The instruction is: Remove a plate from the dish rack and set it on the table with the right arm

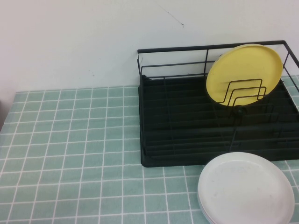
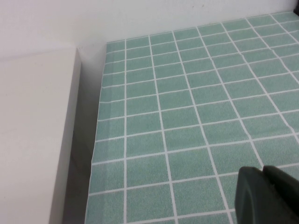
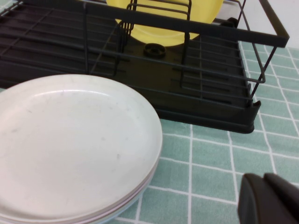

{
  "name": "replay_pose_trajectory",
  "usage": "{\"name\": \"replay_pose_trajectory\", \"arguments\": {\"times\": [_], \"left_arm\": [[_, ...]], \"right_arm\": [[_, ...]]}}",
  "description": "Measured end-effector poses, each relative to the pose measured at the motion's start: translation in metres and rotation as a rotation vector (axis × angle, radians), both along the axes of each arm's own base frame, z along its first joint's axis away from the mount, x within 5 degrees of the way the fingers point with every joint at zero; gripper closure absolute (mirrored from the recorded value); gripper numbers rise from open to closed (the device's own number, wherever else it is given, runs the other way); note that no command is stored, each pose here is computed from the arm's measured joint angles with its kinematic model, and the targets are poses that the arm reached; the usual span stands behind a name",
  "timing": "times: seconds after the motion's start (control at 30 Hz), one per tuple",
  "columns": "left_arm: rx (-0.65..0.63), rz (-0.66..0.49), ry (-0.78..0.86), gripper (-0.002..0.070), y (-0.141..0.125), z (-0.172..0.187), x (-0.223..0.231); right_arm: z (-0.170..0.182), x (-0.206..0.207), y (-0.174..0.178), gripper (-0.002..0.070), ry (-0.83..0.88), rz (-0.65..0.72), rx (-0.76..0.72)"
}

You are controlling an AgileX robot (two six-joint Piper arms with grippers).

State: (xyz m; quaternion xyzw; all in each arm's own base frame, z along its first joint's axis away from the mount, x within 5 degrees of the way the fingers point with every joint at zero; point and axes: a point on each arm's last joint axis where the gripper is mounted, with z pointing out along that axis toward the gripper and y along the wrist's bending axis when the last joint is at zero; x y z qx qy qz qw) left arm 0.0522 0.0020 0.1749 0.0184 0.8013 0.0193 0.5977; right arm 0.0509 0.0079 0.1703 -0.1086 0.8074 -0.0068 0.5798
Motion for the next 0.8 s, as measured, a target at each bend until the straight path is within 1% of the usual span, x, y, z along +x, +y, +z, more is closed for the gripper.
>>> {"name": "replay_pose_trajectory", "arguments": {"times": [0.37,0.47,0.53,0.63,0.7,0.8], "left_arm": [[0.0,0.0,0.0,0.0678,0.0,0.0,0.0],[0.0,0.0,0.0,0.0678,0.0,0.0,0.0],[0.0,0.0,0.0,0.0678,0.0,0.0,0.0],[0.0,0.0,0.0,0.0678,0.0,0.0,0.0],[0.0,0.0,0.0,0.0678,0.0,0.0,0.0],[0.0,0.0,0.0,0.0678,0.0,0.0,0.0]], "right_arm": [[0.0,0.0,0.0,0.0678,0.0,0.0,0.0],[0.001,0.0,0.001,0.0678,-0.007,0.002,0.037],[0.002,0.001,0.003,0.0678,-0.02,0.001,0.098],[0.007,0.002,0.005,0.0678,-0.074,-0.007,0.232],[0.015,0.004,0.006,0.0678,-0.141,-0.027,0.372],[0.023,0.005,0.004,0.0678,-0.199,-0.059,0.544]]}}
